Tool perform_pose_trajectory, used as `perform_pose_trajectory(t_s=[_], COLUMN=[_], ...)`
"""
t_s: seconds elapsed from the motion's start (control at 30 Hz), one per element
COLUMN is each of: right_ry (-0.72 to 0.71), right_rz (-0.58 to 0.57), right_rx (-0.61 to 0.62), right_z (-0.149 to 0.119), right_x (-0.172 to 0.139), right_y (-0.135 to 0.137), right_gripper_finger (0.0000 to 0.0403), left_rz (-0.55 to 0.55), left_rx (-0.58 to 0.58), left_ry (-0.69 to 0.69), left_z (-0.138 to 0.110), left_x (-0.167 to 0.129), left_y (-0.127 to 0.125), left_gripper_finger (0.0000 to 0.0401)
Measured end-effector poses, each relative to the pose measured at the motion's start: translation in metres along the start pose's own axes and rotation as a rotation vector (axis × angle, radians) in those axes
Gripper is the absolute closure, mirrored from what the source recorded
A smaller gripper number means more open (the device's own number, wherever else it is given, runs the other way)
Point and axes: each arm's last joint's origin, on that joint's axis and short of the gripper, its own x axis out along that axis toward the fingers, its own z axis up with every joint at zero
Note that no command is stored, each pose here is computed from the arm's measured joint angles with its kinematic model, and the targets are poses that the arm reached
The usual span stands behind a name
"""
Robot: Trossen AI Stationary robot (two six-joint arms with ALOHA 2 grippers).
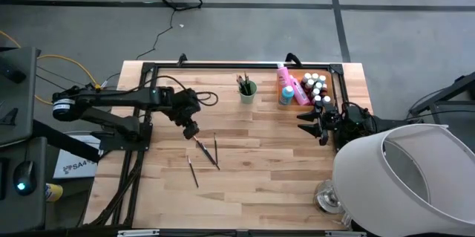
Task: Pick & Place Paint Supplies
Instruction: Put the bottom silver paintbrush into the green cup
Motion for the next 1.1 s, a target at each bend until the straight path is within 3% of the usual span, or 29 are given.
perform_pose_trajectory(t_s=[0.1,0.27,0.33,0.73,1.1], right_ry=[0.000,0.000,-0.001,-0.003,-0.005], right_rz=[0.000,0.000,0.001,0.001,0.002], right_rx=[0.000,0.000,0.000,0.000,0.000], right_z=[0.000,0.000,0.000,0.000,0.000], right_x=[0.000,0.000,0.000,0.000,0.000], right_y=[0.000,0.000,0.000,0.000,0.000], right_gripper_finger=[0.0196,0.0196,0.0196,0.0196,0.0196], left_rz=[0.036,0.110,0.130,0.264,0.348], left_rx=[-0.176,-0.596,-0.697,-0.912,-0.898], left_ry=[0.052,0.102,0.123,0.136,0.080], left_z=[-0.008,-0.020,-0.024,-0.050,-0.066], left_x=[-0.004,-0.008,-0.007,0.013,0.043], left_y=[0.003,0.003,0.000,-0.038,-0.061], left_gripper_finger=[0.0187,0.0187,0.0187,0.0187,0.0187])
